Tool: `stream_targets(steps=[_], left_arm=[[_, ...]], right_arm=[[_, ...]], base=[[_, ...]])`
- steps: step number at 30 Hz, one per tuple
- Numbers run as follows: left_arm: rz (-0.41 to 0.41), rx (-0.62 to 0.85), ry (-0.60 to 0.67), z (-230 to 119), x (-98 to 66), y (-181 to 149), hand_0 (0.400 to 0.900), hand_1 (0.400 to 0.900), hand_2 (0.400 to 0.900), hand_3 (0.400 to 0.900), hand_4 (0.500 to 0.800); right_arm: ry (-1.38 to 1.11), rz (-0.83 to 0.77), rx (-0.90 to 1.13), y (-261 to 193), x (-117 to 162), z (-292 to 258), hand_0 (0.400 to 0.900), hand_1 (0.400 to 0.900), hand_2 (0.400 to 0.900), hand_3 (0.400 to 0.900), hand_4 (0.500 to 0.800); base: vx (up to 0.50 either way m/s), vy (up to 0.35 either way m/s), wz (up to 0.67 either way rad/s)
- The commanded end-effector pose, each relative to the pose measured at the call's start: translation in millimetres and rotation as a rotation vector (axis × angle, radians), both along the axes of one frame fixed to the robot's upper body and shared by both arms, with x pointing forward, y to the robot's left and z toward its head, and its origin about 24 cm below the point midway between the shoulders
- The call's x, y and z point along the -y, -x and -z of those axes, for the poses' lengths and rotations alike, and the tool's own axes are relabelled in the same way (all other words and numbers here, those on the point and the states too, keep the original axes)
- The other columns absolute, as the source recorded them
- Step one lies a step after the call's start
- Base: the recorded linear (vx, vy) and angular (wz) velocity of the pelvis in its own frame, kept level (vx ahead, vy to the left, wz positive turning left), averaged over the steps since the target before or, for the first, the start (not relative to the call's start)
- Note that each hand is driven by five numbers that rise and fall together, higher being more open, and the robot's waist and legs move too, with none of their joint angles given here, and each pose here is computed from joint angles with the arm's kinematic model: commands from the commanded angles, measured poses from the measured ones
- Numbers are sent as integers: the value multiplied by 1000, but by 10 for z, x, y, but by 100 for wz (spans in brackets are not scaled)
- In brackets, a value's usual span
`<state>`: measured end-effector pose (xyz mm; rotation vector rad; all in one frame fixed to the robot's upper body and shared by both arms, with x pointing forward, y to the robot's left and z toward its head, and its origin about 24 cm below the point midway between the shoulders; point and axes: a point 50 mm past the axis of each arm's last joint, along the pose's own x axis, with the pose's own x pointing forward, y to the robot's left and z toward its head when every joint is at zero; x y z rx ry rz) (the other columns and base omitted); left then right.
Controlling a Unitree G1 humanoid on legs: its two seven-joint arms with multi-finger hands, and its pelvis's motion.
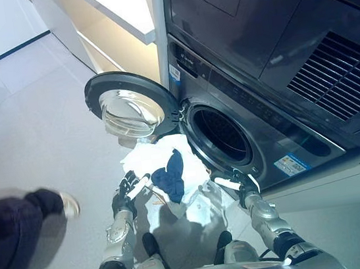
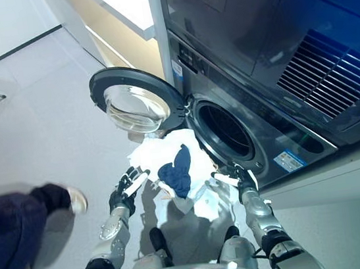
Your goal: Put the clothes in the basket into the washing machine.
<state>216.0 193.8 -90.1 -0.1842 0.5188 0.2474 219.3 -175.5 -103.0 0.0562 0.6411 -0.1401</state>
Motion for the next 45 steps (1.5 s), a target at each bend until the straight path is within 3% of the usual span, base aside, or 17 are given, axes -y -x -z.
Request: stream_targets(steps=[1, 30, 37, 45], left_arm=[[89, 213, -26, -356, 135, -329, 900, 900, 900, 900, 800], [92, 250, -32, -421, 127, -342, 900, 900, 900, 900, 800], [147, 455, -54, -857, 175, -550, 900, 900, 900, 900, 800], [213, 850, -100, -1789, 381, -875, 900, 900, 900, 900, 800]], right_arm=[[3, -53, 226, -427, -101, -385, 900, 900, 900, 900, 800], [40, -95, 271, -511, -92, -491, 900, 900, 900, 900, 800], [166, -218, 457, -896, -138, -980, 900, 900, 900, 900, 800], [430, -317, 721, -1509, -158, -1921, 900, 900, 900, 900, 800]], base=[[0, 0, 0], [1, 0, 1], [-98, -30, 12], [-145, -59, 20]])
